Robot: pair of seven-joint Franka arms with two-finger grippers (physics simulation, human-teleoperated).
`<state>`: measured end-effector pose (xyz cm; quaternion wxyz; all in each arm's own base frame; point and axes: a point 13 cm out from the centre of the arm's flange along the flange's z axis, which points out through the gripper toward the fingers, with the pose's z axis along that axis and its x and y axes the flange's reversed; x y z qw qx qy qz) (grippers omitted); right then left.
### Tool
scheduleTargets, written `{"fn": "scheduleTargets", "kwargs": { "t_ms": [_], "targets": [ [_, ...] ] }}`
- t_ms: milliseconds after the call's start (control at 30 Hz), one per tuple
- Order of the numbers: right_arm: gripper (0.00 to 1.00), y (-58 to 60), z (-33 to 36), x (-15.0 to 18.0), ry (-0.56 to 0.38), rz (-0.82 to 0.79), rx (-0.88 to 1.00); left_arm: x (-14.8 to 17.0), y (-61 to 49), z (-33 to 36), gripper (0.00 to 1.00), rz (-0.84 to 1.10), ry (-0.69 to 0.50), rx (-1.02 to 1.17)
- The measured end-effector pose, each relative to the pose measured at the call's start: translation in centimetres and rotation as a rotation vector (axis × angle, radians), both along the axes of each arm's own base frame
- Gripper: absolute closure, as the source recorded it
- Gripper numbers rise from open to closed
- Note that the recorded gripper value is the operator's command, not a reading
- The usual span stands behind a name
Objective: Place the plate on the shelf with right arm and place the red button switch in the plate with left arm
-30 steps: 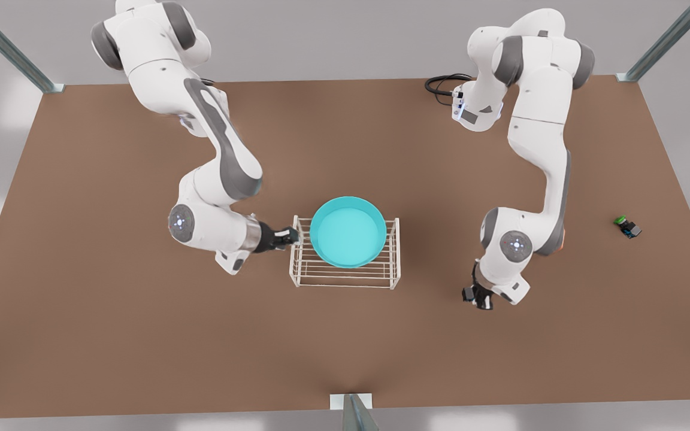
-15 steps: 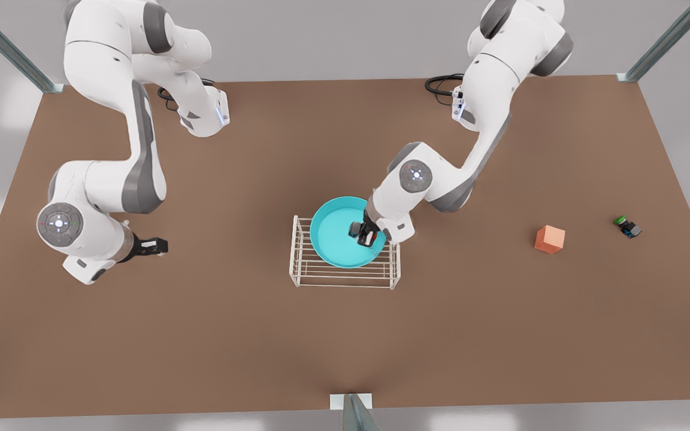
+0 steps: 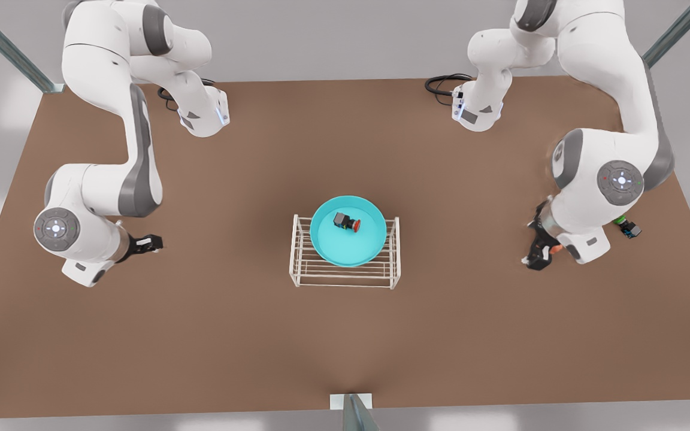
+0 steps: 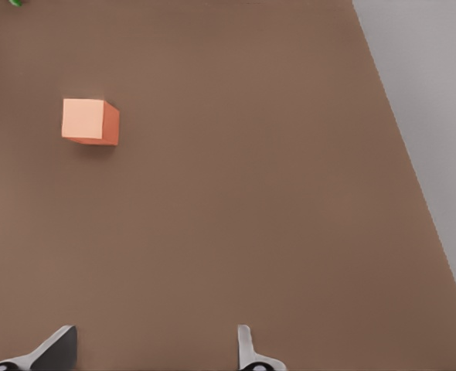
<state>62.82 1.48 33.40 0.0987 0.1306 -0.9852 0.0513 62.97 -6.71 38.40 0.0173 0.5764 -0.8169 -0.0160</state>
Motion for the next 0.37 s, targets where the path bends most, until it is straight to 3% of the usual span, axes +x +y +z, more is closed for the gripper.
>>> {"fn": "scheduleTargets", "kwargs": {
  "t_ms": [67, 367],
  "targets": [
    [0.00, 0.0, -0.2, 0.0, 0.005, 0.010, 0.002, -1.4, 1.8, 0.0, 0.00, -0.105, 0.004, -0.038],
    [0.00, 0.1, -0.4, 0.0, 0.012, 0.045, 0.012, 0.0, -1.4, 1.2, 0.00, -0.632, -0.064, -0.086]
  ]
}}
